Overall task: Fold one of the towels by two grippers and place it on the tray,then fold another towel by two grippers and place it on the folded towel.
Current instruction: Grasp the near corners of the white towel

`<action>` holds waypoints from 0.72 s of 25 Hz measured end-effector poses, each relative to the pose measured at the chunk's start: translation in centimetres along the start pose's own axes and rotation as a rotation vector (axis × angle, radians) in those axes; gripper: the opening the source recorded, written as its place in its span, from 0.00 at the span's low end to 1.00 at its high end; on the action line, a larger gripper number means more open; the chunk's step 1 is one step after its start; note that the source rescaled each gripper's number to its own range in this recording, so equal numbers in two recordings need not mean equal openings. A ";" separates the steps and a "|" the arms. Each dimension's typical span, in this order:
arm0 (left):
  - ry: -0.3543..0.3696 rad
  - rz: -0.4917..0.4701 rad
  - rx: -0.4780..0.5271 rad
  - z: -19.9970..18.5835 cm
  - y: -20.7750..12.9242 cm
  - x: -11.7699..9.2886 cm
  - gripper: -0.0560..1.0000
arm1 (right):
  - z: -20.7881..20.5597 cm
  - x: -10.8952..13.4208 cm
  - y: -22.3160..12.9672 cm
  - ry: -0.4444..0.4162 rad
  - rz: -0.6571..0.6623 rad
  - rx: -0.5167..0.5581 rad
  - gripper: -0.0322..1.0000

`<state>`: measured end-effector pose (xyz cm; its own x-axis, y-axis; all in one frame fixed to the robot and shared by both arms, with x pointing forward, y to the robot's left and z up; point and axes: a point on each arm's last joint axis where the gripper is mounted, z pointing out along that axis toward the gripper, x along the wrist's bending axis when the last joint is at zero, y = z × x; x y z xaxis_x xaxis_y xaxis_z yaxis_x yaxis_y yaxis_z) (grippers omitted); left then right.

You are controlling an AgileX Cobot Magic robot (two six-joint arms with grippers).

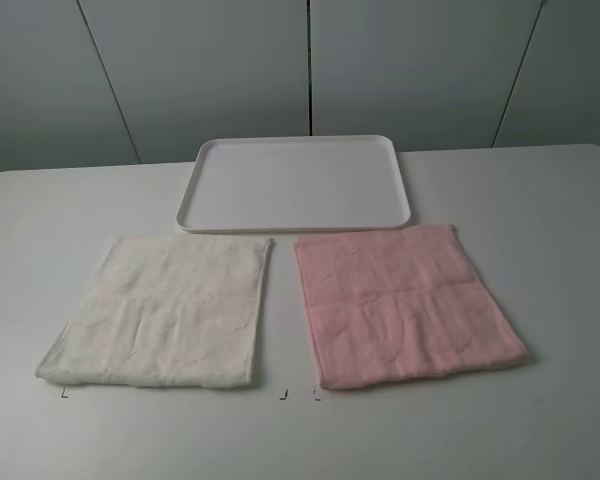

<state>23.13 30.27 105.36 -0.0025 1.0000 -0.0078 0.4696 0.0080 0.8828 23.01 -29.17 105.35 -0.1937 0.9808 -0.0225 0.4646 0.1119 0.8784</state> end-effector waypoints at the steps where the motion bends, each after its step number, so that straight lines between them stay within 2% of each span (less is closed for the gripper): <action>1: 0.000 0.000 0.000 0.0 0.0 0.0 0.99 | 0.0 0.0 0.0 0.000 0.000 0.000 1.00; 18: 0.000 0.002 0.000 0.0 0.0 0.0 0.99 | 0.0 0.0 0.0 0.000 0.000 0.000 1.00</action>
<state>23.13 30.27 105.36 -0.0017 1.0000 -0.0062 0.4696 0.0062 0.8828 23.01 -29.17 105.35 -0.1937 0.9808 -0.0225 0.4646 0.1119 0.8784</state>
